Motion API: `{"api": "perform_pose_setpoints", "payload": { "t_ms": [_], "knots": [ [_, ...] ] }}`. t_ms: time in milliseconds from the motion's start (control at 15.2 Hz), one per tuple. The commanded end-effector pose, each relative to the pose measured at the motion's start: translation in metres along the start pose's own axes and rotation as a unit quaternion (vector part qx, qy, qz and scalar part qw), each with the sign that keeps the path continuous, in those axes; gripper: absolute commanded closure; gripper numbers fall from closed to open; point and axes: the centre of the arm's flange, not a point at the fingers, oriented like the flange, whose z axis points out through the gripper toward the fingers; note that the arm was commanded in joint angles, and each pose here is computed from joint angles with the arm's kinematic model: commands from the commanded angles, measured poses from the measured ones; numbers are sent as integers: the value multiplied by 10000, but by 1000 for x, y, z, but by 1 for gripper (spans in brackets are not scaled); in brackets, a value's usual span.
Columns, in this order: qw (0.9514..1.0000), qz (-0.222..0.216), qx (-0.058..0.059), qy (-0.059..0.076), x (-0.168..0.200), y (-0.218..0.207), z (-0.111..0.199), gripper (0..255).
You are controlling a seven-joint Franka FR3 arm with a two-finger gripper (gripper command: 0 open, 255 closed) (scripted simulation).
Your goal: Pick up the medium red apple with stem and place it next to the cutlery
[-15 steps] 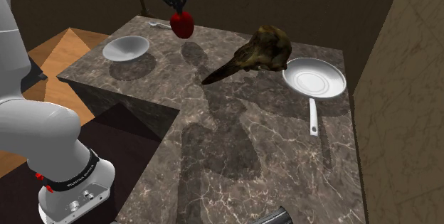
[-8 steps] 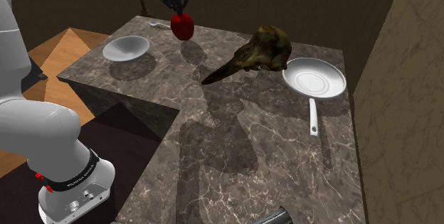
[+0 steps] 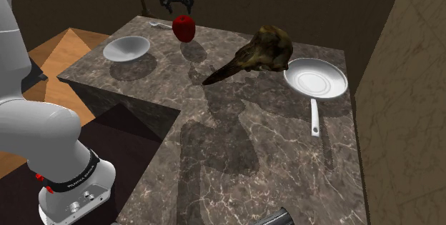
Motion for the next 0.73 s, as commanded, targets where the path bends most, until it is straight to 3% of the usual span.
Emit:
{"api": "perform_pose_setpoints", "payload": {
  "t_ms": [0,198,660],
  "knots": [
    [10000,0,0,0,0,0,-13,0],
    [10000,0,0,0,0,0,-50,0],
    [10000,0,0,0,0,0,-50,0]
  ]
}}
